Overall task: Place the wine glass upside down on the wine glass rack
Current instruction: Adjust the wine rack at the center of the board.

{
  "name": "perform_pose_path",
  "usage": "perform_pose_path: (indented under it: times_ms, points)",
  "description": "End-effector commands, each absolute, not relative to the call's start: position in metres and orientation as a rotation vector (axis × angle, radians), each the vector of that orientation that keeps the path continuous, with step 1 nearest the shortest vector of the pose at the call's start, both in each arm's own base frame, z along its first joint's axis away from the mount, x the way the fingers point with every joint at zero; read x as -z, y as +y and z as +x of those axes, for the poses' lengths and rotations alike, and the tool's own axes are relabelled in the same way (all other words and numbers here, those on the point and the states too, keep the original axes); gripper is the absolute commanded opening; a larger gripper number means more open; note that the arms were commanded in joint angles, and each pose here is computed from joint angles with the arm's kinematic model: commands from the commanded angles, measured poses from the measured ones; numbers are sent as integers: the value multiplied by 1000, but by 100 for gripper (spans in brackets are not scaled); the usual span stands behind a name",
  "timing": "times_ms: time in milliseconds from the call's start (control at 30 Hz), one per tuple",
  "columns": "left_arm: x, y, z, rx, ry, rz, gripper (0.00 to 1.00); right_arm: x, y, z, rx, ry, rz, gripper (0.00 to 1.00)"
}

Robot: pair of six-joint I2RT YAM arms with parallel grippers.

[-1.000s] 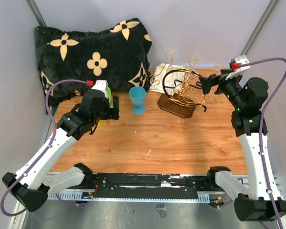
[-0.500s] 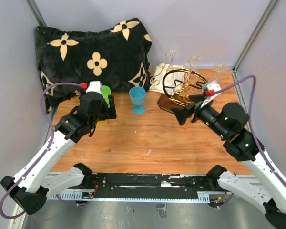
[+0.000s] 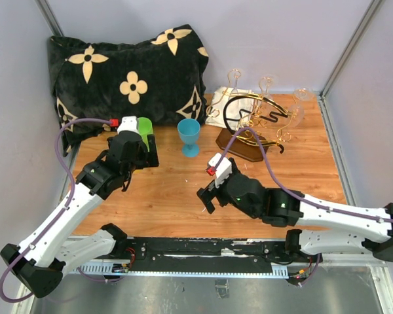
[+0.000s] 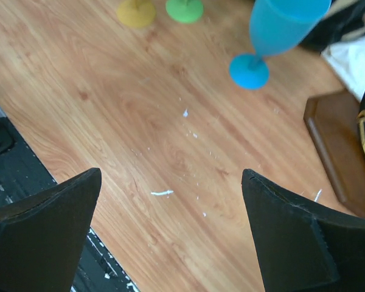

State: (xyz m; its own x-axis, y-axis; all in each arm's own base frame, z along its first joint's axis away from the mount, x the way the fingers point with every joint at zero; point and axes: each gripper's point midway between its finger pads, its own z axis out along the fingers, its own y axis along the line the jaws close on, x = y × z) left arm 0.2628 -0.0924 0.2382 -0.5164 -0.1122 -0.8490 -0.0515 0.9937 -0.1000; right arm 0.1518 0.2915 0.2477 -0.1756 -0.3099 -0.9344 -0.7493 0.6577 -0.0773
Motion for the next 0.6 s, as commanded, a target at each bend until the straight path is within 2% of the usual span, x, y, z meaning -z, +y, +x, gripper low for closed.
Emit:
perform_pose_path:
  times_ms: [0,267,567]
  points:
    - [-241,-94,264,108,2084,-135,100,-208,290,151,-459,1946,-695,98]
    - [-241,-94,265,95,2080,-121,100,-146,293,136,-383,2091,-840,98]
    - [-264,-71,278,-49,2072,-199,100,-118,282,144,-243,2126,-847,98]
